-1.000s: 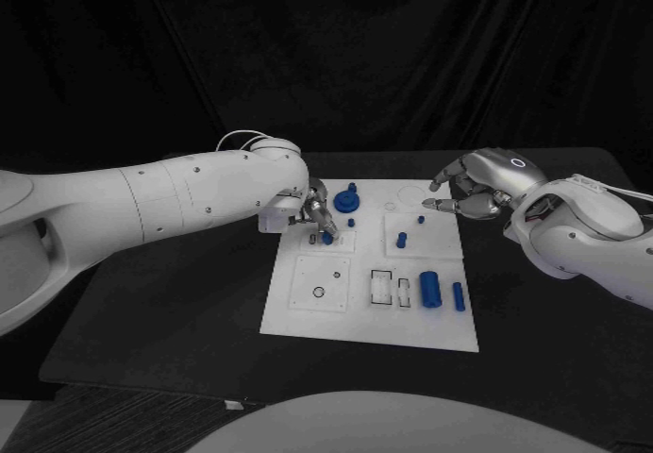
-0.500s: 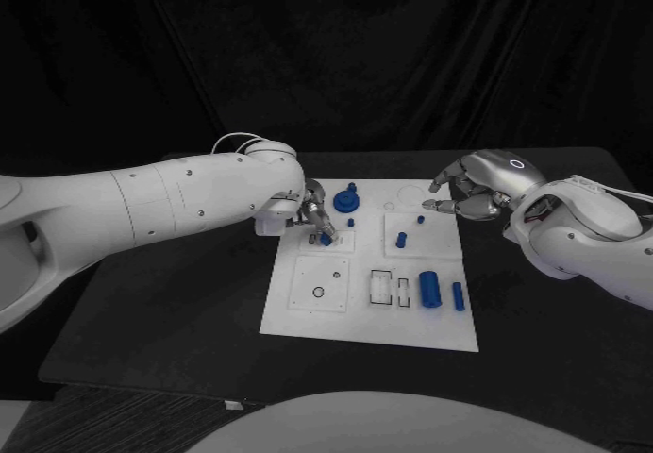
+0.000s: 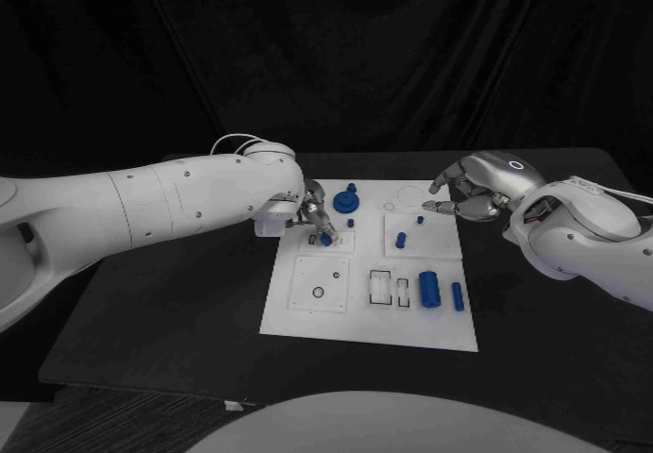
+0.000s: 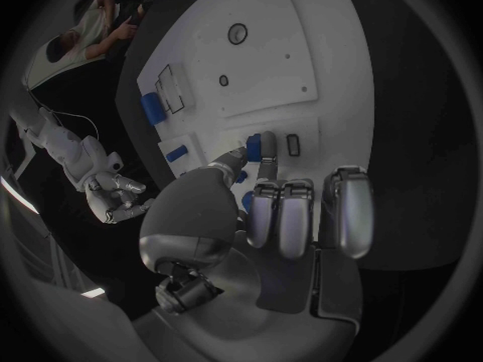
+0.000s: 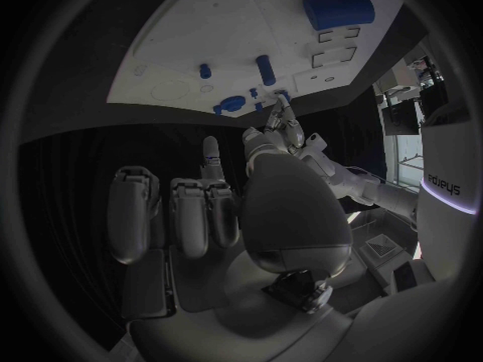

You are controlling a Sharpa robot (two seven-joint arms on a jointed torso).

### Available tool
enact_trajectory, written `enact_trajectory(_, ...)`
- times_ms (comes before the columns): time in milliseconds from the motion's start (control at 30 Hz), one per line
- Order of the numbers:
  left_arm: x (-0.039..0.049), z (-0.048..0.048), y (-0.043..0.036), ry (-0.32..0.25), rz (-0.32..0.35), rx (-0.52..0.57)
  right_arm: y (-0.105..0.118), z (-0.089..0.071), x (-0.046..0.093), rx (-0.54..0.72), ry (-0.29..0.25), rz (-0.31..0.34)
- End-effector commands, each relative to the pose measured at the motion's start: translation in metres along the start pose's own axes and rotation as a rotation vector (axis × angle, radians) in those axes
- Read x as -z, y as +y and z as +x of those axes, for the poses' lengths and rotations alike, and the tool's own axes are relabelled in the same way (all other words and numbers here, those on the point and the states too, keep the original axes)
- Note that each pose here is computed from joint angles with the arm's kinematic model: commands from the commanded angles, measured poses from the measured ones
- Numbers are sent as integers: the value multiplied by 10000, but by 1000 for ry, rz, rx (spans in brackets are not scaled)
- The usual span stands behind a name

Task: Assemble the parts on the task board

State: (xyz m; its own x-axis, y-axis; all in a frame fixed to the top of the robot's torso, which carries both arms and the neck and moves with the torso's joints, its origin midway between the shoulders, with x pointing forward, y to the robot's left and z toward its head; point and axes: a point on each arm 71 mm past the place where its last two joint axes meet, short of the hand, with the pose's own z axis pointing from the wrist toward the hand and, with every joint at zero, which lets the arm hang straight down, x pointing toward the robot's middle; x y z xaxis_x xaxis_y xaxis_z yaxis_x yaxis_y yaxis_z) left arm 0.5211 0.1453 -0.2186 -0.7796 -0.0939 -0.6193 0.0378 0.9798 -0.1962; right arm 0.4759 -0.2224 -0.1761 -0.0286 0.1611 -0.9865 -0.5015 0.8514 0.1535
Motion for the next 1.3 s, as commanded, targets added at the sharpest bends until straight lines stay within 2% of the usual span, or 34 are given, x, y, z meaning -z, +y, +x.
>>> enact_trajectory(33, -2, -1, -11, -10, 14, 12, -10, 14, -1, 5, 5, 17)
enact_trajectory(833, -22, -45, 0, -33, 24, 28, -12, 24, -1, 5, 12, 20)
enact_trajectory(1300, -28, -42, 1, -22, 23, 22, -9, 25, -2, 5, 14, 20)
